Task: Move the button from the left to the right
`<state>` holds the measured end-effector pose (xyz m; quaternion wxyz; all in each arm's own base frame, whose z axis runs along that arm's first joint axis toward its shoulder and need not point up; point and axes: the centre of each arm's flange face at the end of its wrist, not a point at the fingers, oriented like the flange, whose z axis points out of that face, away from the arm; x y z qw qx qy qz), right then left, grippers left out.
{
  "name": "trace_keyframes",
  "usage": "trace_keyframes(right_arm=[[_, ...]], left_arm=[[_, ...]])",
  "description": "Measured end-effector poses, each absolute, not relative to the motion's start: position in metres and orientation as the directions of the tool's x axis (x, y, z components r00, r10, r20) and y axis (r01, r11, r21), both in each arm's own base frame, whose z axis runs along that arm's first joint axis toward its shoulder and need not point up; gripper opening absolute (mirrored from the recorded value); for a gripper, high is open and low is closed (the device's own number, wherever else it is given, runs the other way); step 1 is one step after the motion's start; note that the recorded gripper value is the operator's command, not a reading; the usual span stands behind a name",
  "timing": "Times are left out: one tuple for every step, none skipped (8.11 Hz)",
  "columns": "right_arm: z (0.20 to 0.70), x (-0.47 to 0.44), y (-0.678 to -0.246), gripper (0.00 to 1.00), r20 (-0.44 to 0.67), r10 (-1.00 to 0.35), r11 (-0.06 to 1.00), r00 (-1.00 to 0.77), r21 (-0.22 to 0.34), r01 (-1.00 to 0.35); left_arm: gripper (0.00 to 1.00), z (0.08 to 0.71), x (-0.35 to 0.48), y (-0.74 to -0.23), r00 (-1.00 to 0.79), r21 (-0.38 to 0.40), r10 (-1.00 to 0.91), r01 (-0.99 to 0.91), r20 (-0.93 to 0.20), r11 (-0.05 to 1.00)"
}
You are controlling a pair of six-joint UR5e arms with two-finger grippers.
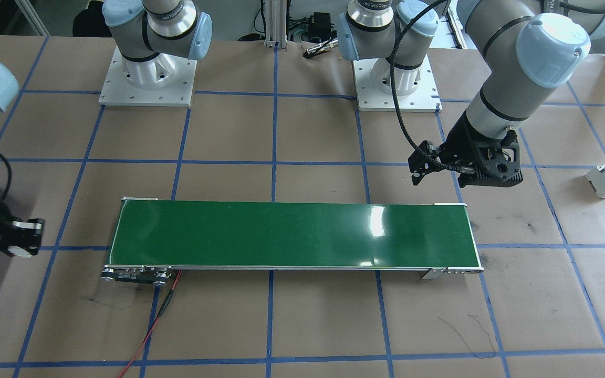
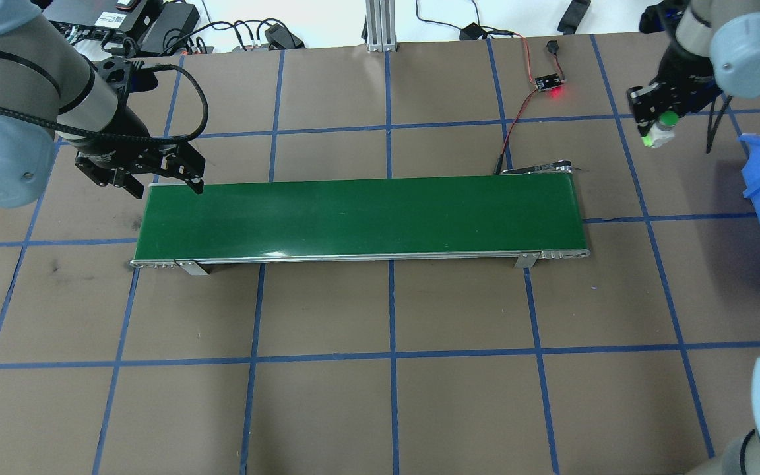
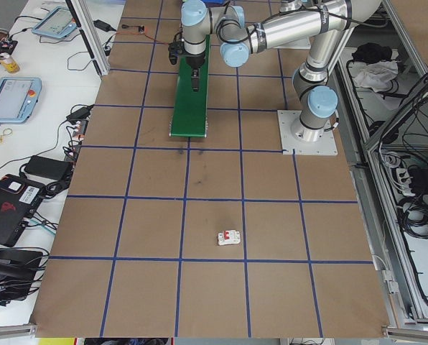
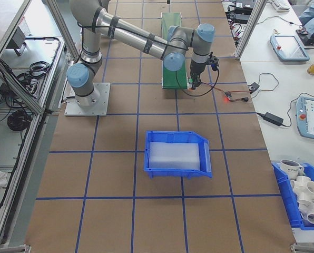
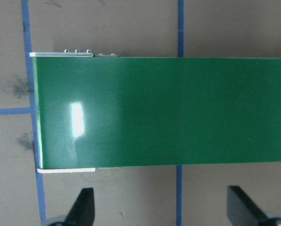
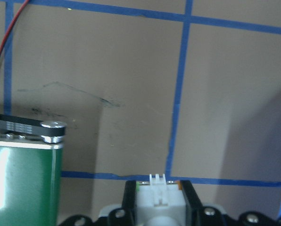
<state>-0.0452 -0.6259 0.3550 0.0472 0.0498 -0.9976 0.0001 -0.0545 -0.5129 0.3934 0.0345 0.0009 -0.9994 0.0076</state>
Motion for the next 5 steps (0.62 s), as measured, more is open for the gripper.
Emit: trace_keyframes(right_arm=[[0.372,-0.082,-0.621,0.08,0.114,-0.174,0.985,-0.978,-0.001,-0.175],[0.381,-0.121,-0.613,0.08,0.133,-0.249,0.968,-0.959,0.008,-0.25],[0.386,-0.166,-0.601,0.08,0.148,-0.325,0.946,-0.934,0.031,-0.324],[0.387,-0.212,-0.587,0.09,0.151,-0.391,0.92,-0.908,0.055,-0.387],[0.386,-0.254,-0.573,0.11,0.152,-0.459,0.888,-0.875,0.07,-0.453]], left_arm=[[1.0,0.391,-0.054,-0.514,-0.998,-0.011,-0.001,-0.001,0.069,1.0],[1.0,0.387,-0.054,-0.513,-0.998,-0.002,-0.001,-0.001,0.067,1.0],[1.0,0.387,-0.053,-0.511,-0.998,0.0,-0.001,-0.001,0.065,1.0],[1.0,0.384,-0.052,-0.51,-0.998,0.002,0.006,0.006,0.065,1.0],[1.0,0.379,-0.051,-0.512,-0.998,0.001,0.007,0.007,0.066,1.0]])
